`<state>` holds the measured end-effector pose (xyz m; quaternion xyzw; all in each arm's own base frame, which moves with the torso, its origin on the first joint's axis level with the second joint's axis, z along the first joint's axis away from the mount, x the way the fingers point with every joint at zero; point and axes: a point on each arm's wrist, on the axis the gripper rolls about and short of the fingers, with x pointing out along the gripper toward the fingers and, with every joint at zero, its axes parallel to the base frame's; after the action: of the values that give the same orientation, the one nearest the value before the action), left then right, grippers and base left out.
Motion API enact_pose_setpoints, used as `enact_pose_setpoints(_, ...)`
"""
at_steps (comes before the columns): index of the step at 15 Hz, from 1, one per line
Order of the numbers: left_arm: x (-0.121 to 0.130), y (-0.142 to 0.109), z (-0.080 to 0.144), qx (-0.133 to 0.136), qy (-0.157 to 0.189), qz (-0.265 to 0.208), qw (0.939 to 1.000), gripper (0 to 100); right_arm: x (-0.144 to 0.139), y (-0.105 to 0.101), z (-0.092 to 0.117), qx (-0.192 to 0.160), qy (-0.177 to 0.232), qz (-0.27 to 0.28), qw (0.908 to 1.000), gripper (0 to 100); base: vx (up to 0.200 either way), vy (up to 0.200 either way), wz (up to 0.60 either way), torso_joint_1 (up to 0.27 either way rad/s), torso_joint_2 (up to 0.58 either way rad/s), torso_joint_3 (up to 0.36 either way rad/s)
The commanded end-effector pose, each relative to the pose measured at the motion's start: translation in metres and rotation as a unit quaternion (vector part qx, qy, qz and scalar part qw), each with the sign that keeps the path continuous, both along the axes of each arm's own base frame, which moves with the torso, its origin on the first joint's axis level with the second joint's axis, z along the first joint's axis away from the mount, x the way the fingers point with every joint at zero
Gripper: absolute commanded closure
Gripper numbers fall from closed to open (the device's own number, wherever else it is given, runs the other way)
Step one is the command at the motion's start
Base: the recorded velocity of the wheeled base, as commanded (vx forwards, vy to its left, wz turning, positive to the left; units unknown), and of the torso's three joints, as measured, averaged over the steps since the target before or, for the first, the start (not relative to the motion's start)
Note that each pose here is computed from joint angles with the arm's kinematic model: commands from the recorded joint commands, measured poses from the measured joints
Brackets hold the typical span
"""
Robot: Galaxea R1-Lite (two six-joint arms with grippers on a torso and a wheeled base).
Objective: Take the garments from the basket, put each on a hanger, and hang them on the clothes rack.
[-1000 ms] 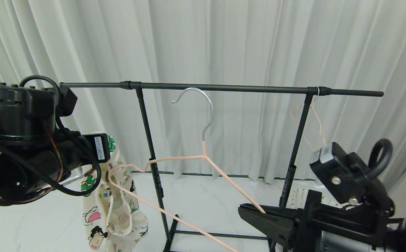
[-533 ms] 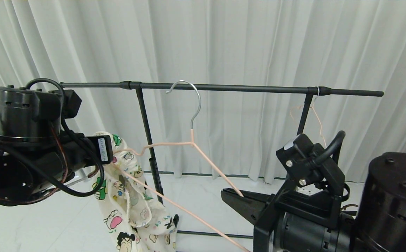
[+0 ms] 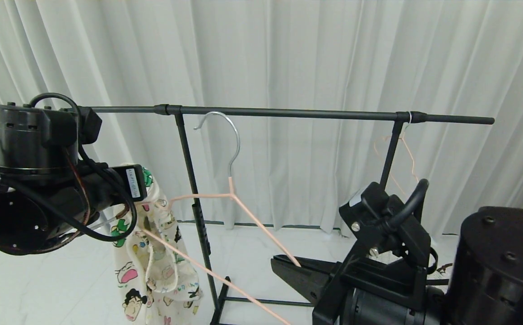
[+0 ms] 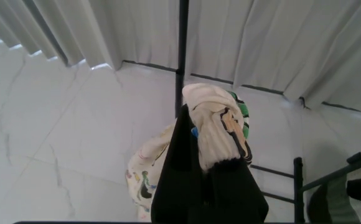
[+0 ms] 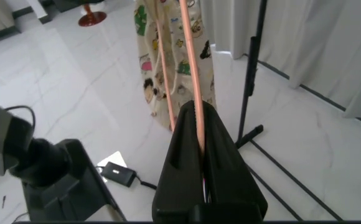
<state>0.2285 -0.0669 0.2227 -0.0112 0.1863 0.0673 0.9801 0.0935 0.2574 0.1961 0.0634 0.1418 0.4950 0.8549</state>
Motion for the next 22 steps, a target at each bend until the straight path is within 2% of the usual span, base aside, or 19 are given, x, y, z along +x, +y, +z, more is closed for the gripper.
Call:
enact_pose_setpoints(1, 0.001, 0.001, 0.003, -0.001, -0.005, 0.003, 1.0, 100, -0.004, 0.004, -0.002, -0.005, 0.0, 0.008, 1.0, 100, 0.0, 0.0, 0.0, 0.0, 0.0, 0.0)
enact_pose_setpoints(7, -0.004, 0.001, 0.007, -0.003, -0.012, -0.002, 0.9999, 100, 0.008, 0.018, 0.002, 0.005, -0.006, -0.018, 0.9998, 100, 0.0, 0.0, 0.0, 0.0, 0.0, 0.0)
enact_pose_setpoints(10, -0.013, -0.008, 0.011, -0.006, -0.021, -0.03, 0.9993, 100, 0.011, 0.026, 0.003, 0.012, -0.009, -0.019, 0.9997, 100, 0.0, 0.0, 0.0, 0.0, 0.0, 0.0)
enact_pose_setpoints(13, -0.029, -0.026, 0.019, -0.026, -0.031, -0.115, 0.9925, 100, 0.011, 0.035, 0.002, 0.011, -0.007, -0.01, 0.9999, 100, 0.0, 0.0, 0.0, 0.0, 0.0, 0.0)
enact_pose_setpoints(15, -0.036, -0.035, 0.021, -0.03, -0.033, -0.152, 0.9873, 100, 0.013, 0.039, -0.002, 0.006, -0.005, -0.012, 0.9999, 100, 0.0, 0.0, 0.0, 0.0, 0.0, 0.0)
enact_pose_setpoints(20, -0.044, -0.049, 0.03, -0.041, -0.048, -0.188, 0.9801, 100, 0.02, 0.056, -0.011, 0.022, 0.01, -0.025, 0.9994, 100, 0.0, 0.0, 0.0, 0.0, 0.0, 0.0)
enact_pose_setpoints(22, -0.043, -0.051, 0.033, -0.043, -0.052, -0.19, 0.9795, 100, 0.024, 0.065, -0.016, 0.019, 0.012, -0.041, 0.9989, 100, 0.0, 0.0, 0.0, 0.0, 0.0, 0.0)
